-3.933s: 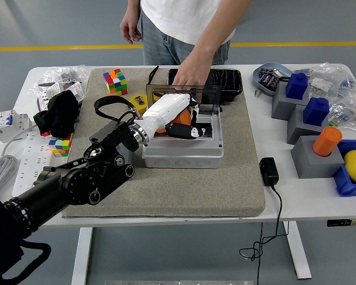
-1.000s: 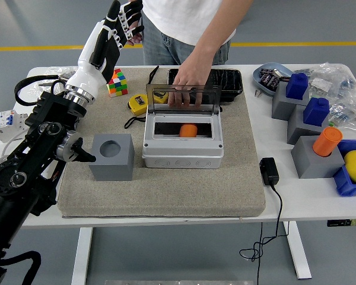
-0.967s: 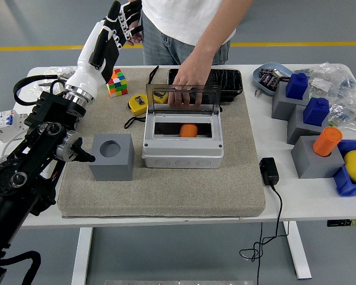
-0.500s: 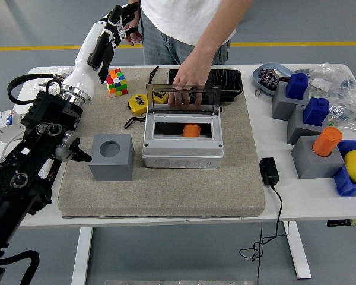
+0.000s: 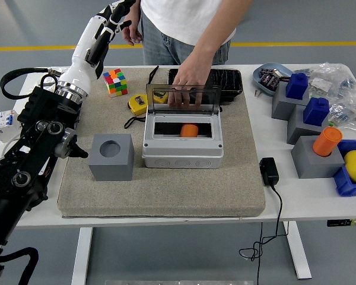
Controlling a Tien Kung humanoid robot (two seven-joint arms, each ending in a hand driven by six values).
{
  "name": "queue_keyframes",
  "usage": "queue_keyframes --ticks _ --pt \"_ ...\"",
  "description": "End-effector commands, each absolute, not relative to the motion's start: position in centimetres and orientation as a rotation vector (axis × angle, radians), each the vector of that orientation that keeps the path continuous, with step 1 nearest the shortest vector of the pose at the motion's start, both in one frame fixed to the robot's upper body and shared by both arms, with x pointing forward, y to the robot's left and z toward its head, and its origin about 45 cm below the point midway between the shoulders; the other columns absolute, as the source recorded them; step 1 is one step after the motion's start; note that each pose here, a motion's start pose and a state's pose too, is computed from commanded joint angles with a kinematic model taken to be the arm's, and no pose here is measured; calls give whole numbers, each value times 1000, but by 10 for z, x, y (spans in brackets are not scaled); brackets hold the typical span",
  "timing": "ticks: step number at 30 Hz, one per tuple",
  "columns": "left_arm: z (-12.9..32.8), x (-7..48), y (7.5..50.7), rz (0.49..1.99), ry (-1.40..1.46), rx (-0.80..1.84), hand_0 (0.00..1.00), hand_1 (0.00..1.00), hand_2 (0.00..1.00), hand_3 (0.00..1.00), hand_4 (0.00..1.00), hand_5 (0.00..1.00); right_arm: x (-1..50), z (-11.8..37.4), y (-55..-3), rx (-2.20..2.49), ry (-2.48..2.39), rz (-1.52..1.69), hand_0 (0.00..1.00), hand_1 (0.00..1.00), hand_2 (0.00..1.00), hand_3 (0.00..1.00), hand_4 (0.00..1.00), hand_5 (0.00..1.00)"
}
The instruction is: Fetch the battery,place it into the box,close the lid of the box
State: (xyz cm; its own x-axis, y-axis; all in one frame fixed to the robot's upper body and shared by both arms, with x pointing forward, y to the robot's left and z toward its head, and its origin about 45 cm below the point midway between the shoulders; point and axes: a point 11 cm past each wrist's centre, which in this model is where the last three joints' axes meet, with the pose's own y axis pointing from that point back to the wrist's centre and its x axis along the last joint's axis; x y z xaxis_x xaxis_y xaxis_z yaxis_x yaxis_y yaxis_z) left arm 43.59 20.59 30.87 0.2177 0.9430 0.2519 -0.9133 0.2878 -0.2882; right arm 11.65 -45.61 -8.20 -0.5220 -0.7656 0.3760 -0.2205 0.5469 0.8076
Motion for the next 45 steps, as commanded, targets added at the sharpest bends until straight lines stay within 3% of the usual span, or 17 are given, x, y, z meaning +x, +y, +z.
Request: queue_keyframes --ticks 30,45 --pt "310 443 213 1307 -582 59 867 975 935 848 998 998 116 -83 -455 791 -2032 -926 835 820 772 808 998 998" --pt "311 455 205 1227 -881 320 867 973 931 848 998 998 119 -82 -455 790 -2045 -930 835 820 773 808 998 998"
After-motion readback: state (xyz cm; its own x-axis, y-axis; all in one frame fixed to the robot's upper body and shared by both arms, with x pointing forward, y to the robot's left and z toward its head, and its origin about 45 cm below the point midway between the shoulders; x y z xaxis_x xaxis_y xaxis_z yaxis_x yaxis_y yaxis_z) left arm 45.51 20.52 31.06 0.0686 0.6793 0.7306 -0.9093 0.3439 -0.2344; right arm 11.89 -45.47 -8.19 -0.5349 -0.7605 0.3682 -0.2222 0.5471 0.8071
